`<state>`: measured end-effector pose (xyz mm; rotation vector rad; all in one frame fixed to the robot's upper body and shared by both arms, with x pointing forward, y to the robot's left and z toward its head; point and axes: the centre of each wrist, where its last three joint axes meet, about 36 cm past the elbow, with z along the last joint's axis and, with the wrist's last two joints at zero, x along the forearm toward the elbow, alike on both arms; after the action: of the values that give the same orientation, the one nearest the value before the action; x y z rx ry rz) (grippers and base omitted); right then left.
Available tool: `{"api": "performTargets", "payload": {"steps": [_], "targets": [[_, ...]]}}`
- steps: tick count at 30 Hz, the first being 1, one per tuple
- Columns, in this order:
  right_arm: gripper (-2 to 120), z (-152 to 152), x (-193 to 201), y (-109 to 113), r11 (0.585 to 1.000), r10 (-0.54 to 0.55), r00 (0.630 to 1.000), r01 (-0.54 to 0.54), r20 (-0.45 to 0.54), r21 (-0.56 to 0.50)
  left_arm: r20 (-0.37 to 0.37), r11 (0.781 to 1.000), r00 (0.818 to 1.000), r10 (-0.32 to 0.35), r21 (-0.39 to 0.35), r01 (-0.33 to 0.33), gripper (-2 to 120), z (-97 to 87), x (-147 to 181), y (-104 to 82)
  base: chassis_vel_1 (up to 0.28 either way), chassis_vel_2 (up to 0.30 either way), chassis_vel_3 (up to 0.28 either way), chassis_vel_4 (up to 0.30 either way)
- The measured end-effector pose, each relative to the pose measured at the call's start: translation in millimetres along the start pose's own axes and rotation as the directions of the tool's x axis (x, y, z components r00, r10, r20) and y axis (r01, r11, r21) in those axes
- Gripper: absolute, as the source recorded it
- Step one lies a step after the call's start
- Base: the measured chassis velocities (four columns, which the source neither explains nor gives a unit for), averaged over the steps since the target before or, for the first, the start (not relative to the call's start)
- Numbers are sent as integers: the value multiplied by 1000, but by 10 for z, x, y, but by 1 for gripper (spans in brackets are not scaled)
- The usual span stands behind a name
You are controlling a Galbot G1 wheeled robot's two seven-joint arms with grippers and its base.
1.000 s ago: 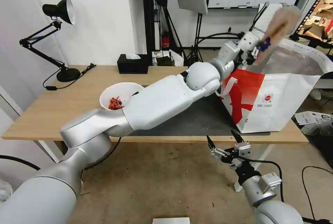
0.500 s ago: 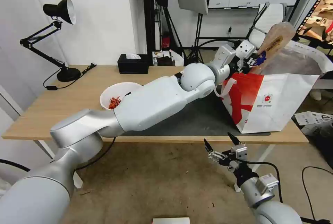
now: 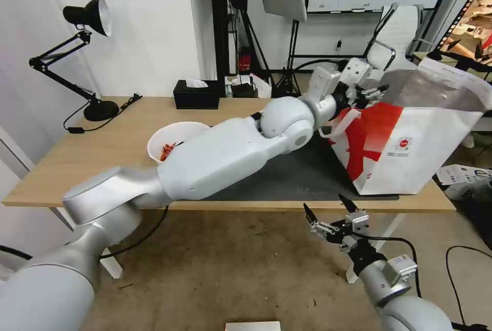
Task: Pick up the trash from the table and place it into the takeout bag.
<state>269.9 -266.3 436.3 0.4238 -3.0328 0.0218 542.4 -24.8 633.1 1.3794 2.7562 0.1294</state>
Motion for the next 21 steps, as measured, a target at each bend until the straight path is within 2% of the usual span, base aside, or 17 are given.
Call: {"api": "performTargets", "payload": {"steps": [2,3,4,6,7,10,11,13,14,16,17,18,20,21], "targets": [[100,-31,53,-17,1000,21,1000,-21,13,-3,4,1000,1000,-8,17,8,86,144,182,-12,0,0,0,0],[100,-31,53,-17,1000,21,1000,-21,13,-3,4,1000,1000,-8,17,8,86,144,182,-12,0,0,0,0],[100,-41,73,-25,1000,30,999,-30,20,-2,11,1000,1000,-12,23,12,91,206,263,-8,0,0,0,0],[100,-78,108,-63,999,50,998,-50,47,12,36,999,999,-38,28,37,98,392,482,22,0,0,0,0],[100,-78,108,-63,999,50,998,-50,47,12,36,999,999,-38,28,37,98,392,482,22,0,0,0,0],[100,-118,159,-137,996,77,992,-82,100,45,82,994,991,-104,39,101,100,547,902,135,0,0,0,0],[100,-118,159,-137,996,77,992,-82,100,45,82,994,991,-104,39,101,100,547,902,135,0,0,0,0],[100,-151,185,-165,994,90,988,-97,127,51,102,987,982,-161,36,158,100,622,1266,247,0,0,0,0],[100,-151,185,-165,994,90,988,-97,127,51,102,987,982,-161,36,158,100,622,1266,247,0,0,0,0],[100,-185,224,-176,991,113,982,-122,153,46,89,976,972,-216,22,215,100,817,1708,323,0,0,0,0],[100,-185,224,-176,991,113,982,-122,153,46,89,976,972,-216,22,215,100,817,1708,323,0,0,0,0],[100,-201,240,-176,990,123,979,-131,161,43,77,970,967,-244,18,243,100,914,1903,326,0,0,0,0],[100,-254,271,-165,988,143,974,-150,178,25,56,953,952,-301,18,301,100,1109,2333,252,0,0,0,0],[100,-254,271,-165,988,143,974,-150,178,25,56,953,952,-301,18,301,100,1109,2333,252,0,0,0,0]]}}
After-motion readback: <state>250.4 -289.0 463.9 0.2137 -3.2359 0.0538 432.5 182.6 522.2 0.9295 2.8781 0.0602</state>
